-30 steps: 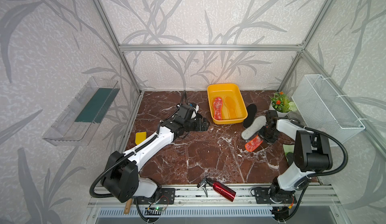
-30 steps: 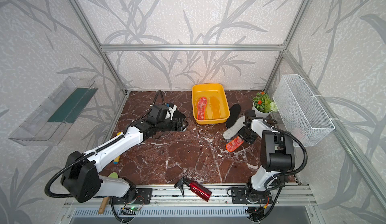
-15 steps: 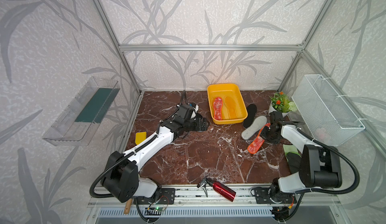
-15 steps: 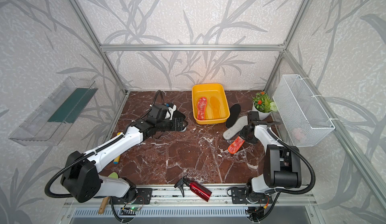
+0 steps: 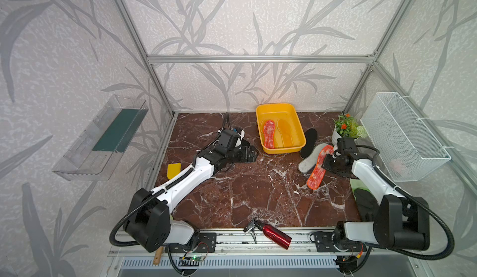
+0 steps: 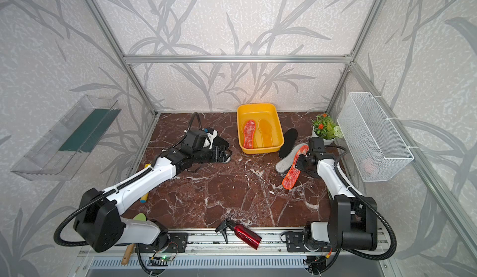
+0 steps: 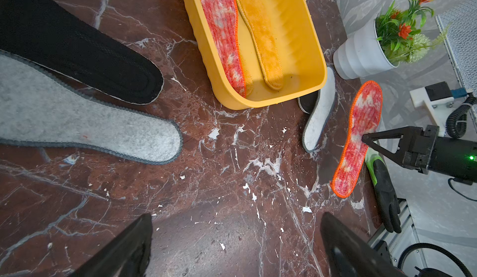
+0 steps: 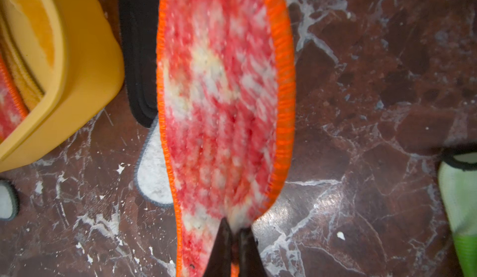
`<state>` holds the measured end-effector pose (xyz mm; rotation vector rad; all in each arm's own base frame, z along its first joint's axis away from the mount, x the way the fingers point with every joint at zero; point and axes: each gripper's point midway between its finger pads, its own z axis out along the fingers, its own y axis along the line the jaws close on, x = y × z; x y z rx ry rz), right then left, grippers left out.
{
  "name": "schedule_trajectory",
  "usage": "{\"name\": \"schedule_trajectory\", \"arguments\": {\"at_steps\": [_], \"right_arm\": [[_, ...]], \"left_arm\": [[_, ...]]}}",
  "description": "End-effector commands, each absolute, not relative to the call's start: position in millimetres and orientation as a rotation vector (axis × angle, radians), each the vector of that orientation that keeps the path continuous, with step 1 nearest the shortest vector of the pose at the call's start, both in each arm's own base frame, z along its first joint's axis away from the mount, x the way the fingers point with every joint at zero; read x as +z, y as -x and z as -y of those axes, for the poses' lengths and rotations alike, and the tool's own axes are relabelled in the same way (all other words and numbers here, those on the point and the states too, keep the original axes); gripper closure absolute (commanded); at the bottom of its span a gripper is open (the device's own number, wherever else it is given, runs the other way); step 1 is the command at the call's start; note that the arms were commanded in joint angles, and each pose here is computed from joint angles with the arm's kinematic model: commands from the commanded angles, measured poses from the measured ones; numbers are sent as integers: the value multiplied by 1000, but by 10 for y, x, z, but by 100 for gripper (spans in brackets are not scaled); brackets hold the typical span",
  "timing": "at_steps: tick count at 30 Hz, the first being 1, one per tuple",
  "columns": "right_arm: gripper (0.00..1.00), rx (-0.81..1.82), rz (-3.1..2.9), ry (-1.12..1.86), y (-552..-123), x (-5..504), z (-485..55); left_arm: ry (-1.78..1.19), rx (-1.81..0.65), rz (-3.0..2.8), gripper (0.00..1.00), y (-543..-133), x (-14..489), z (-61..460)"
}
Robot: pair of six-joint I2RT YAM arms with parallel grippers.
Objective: Put the insoles into the storage box
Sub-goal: Pick up the insole from the center of the board, then place the insole in the storage box.
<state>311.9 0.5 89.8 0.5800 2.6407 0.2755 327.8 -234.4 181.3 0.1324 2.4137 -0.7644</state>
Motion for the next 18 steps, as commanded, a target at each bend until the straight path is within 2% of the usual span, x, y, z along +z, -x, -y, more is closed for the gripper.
{"name": "schedule_trajectory", "arguments": {"at_steps": [1,7,18], "right_arm": [[100,356,-2587,-432,-3205,1114,-152],[100,345,-2518,-239,-3468,1479,-456],[100,319,-2420,-24,-4213,2225,-833]], "left_arm": [[-103,-746,-2386,1,-3292,1888,2272],[2,-680,-2340,1,-3360,1929,2119],[7,-651,-2363,1,-3325,1920,2060]]}}
